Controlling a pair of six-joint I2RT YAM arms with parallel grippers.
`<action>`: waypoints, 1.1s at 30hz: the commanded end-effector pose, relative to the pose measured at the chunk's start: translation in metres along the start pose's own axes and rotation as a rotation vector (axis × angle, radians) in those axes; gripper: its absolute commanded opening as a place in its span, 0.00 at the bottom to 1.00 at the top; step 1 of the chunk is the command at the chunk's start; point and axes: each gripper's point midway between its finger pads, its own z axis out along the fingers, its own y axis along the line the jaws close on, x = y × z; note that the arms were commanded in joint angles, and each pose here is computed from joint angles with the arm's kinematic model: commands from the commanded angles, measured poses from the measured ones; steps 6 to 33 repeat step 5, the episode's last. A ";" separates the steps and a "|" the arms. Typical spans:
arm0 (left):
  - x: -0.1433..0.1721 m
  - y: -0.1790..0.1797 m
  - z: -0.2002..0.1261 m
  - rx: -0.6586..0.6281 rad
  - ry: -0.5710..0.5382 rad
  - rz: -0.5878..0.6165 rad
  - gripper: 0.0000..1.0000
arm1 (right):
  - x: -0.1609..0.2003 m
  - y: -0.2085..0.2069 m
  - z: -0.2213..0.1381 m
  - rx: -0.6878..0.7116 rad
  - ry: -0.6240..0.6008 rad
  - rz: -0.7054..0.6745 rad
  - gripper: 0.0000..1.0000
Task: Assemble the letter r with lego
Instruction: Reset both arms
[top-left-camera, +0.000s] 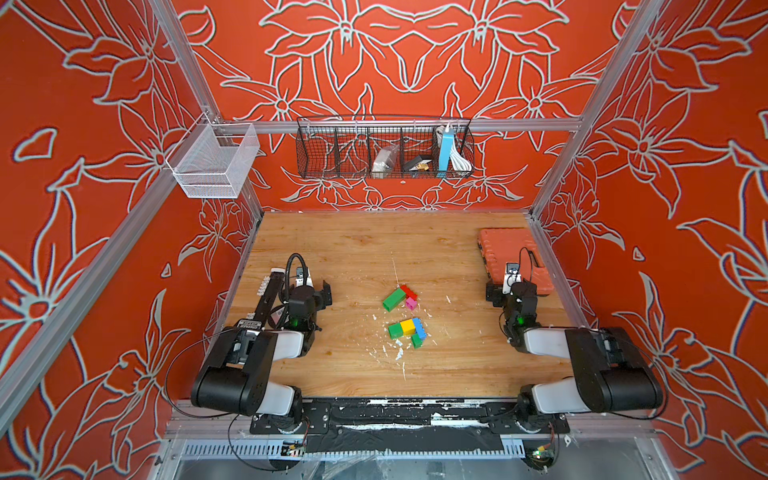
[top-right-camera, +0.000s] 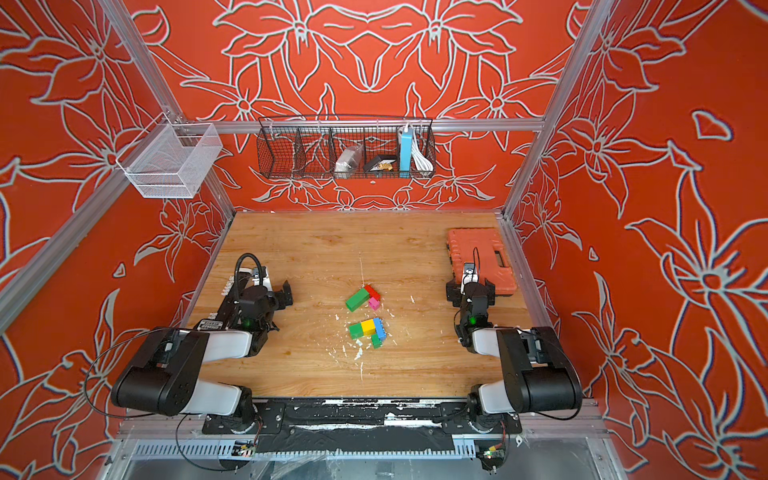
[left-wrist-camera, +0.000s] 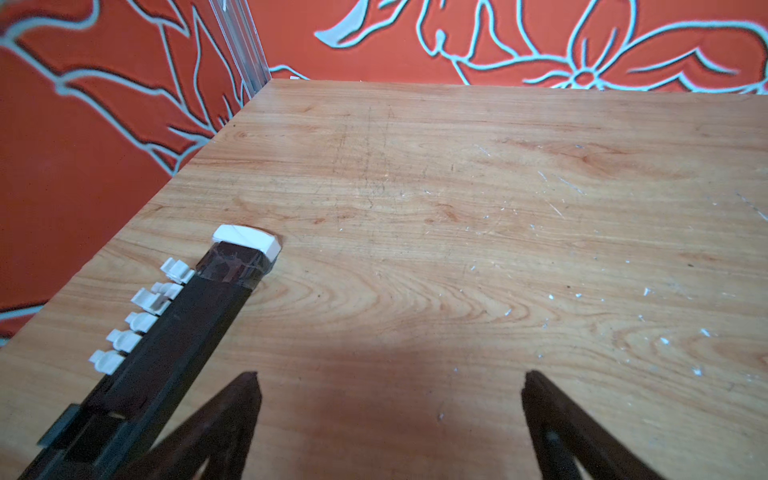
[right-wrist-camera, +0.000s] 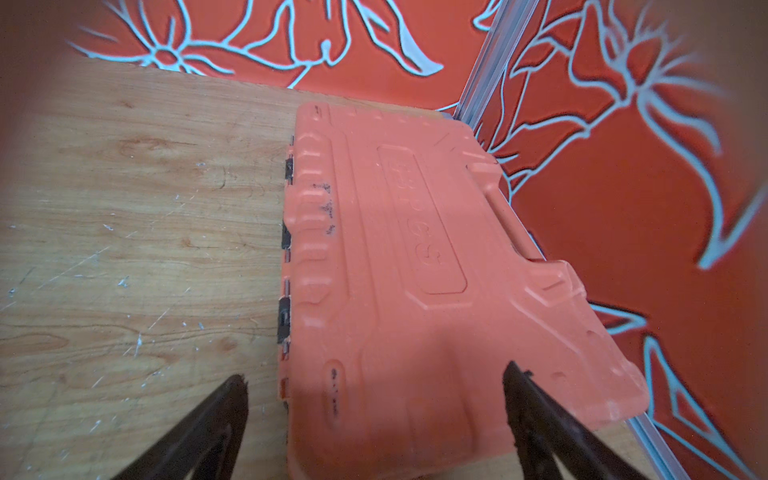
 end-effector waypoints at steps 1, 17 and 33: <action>-0.006 0.000 -0.001 -0.006 -0.029 0.010 0.99 | -0.005 -0.001 0.001 0.003 -0.006 0.018 0.98; -0.007 0.001 -0.003 -0.006 -0.035 0.009 0.99 | -0.004 -0.002 0.001 0.004 -0.005 0.018 0.98; -0.007 0.001 -0.003 -0.006 -0.035 0.009 0.99 | -0.004 -0.002 0.001 0.004 -0.005 0.018 0.98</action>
